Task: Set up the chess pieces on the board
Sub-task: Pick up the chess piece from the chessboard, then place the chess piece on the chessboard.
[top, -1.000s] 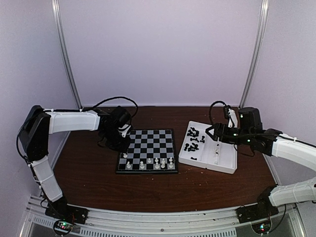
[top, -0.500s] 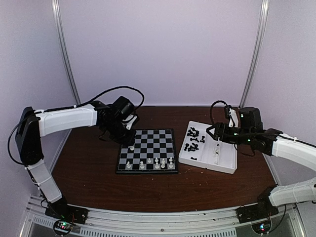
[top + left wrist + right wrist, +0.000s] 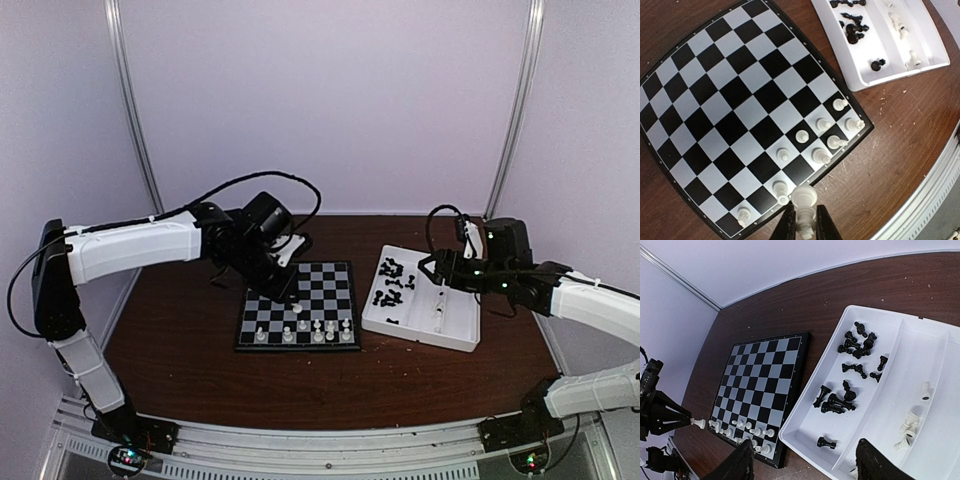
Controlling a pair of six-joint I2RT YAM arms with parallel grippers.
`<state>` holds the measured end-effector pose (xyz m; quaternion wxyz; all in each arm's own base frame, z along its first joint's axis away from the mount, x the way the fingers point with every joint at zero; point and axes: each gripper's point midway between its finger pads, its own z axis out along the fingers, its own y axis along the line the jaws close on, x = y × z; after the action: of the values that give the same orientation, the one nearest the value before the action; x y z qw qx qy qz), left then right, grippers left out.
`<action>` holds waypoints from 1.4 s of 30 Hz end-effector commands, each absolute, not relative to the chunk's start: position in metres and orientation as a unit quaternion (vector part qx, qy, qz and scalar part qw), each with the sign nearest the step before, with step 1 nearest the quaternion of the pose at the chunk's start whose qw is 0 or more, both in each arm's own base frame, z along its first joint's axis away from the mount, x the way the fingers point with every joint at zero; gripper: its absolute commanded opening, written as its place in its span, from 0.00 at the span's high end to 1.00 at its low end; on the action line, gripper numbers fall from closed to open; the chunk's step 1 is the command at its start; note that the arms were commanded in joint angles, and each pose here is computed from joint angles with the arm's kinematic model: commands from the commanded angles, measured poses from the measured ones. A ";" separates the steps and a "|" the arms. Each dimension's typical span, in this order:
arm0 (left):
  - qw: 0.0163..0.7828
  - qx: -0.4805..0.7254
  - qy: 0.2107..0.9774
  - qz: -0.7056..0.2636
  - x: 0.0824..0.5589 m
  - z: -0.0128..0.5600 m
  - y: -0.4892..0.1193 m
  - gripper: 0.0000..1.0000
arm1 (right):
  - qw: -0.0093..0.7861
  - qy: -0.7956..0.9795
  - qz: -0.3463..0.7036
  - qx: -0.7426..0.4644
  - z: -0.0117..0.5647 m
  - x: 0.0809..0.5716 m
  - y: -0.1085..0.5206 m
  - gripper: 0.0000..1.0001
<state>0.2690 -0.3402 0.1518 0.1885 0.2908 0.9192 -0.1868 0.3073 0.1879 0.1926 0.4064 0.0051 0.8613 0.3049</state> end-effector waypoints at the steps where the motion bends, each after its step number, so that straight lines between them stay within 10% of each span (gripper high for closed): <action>1: 0.186 0.315 0.908 -0.202 0.260 0.153 -0.357 0.87 | 0.415 0.854 0.314 0.007 0.198 0.308 0.187 0.31; 42: 0.173 0.323 0.920 -0.139 0.262 0.076 -0.365 0.88 | 0.412 0.853 0.319 0.013 0.195 0.306 0.183 0.31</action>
<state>0.2608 -0.3567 0.0769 0.1631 0.3226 0.9230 -0.1320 0.3052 0.1847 0.1920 0.4055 0.0093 0.8590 0.3124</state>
